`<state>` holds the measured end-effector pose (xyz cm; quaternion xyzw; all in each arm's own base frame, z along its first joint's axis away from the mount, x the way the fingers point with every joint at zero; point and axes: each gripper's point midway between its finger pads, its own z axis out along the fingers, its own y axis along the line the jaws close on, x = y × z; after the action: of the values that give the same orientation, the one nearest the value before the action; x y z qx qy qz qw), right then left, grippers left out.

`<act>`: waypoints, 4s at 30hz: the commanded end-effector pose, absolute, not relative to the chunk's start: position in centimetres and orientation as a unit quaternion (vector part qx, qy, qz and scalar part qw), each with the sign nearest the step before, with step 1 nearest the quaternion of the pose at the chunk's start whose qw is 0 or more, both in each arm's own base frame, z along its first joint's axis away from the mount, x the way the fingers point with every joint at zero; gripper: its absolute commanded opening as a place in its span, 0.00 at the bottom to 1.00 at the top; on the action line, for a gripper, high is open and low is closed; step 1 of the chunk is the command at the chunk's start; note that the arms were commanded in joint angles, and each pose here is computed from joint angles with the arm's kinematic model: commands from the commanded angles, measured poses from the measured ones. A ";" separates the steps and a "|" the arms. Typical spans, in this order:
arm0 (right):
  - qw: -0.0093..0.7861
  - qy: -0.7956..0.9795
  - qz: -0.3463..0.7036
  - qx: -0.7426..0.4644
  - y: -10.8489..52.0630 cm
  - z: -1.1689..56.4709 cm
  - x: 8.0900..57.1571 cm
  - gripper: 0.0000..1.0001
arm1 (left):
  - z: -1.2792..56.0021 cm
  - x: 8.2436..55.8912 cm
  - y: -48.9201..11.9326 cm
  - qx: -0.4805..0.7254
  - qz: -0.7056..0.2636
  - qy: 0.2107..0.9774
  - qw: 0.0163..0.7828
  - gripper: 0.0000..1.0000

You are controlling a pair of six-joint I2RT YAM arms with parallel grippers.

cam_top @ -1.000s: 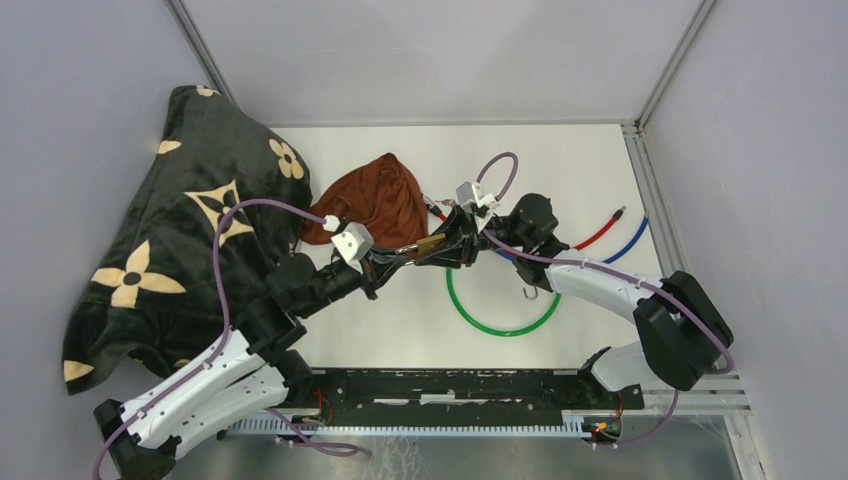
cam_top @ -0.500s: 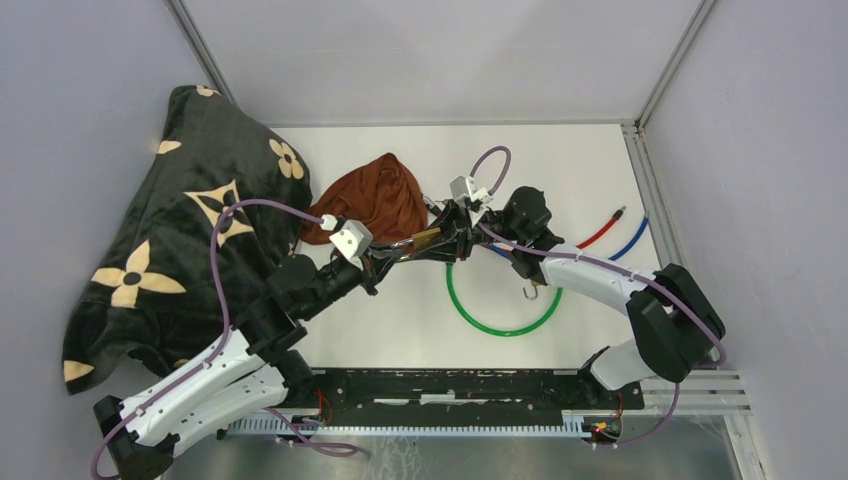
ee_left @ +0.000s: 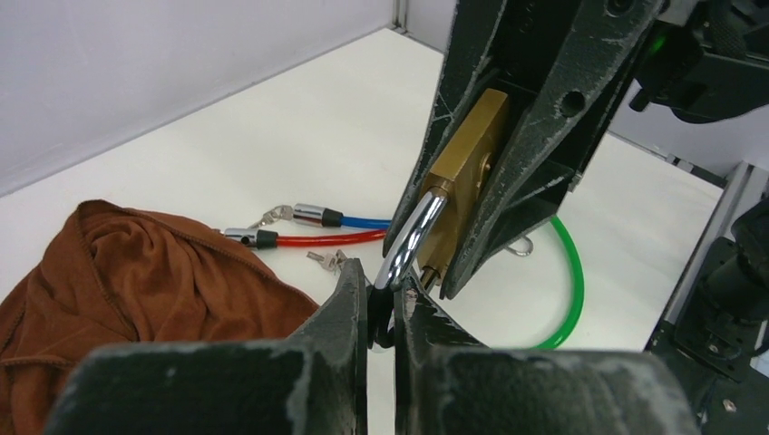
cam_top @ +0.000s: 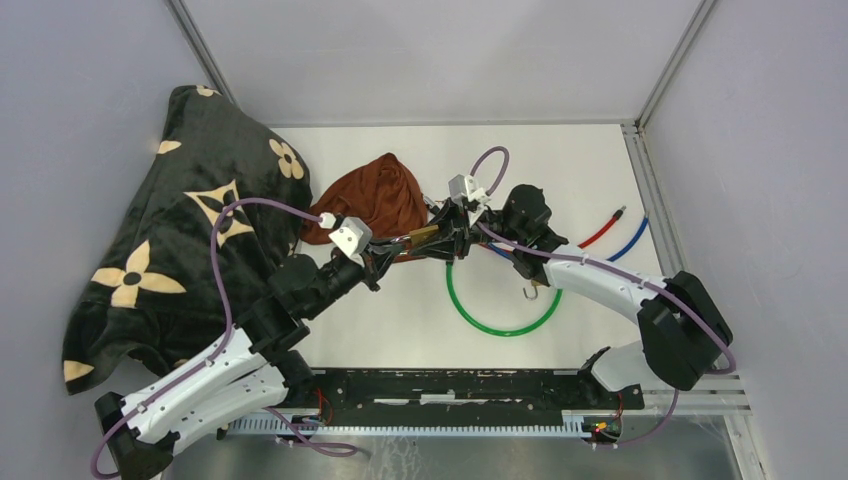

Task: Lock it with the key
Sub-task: Lock the lock.

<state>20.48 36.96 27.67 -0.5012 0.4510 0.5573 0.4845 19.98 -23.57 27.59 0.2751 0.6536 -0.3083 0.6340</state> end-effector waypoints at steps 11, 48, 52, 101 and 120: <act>0.553 0.397 0.528 -0.508 43.0 32.8 16.8 0.00 | 33.1 8.6 -29.7 0.412 -0.556 0.467 0.551 0.02; 0.552 0.424 0.484 -0.530 41.2 31.1 17.2 0.00 | 31.1 11.9 -24.5 0.351 -0.514 0.506 0.597 0.02; 0.556 0.442 0.466 -0.528 40.4 30.0 17.6 0.00 | 30.2 11.3 -24.1 0.366 -0.509 0.508 0.591 0.02; 0.536 0.391 0.492 -0.564 36.7 30.1 13.3 0.00 | 26.9 15.0 -22.3 0.471 -0.317 0.535 0.626 0.55; 0.495 0.475 0.438 -0.581 33.9 27.3 15.5 0.98 | 26.8 14.1 -21.6 0.453 -0.329 0.548 0.622 0.02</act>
<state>14.29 35.95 25.57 -0.5791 0.4679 0.4752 0.4690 13.70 -22.32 23.98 0.4707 0.5702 -0.3475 0.5767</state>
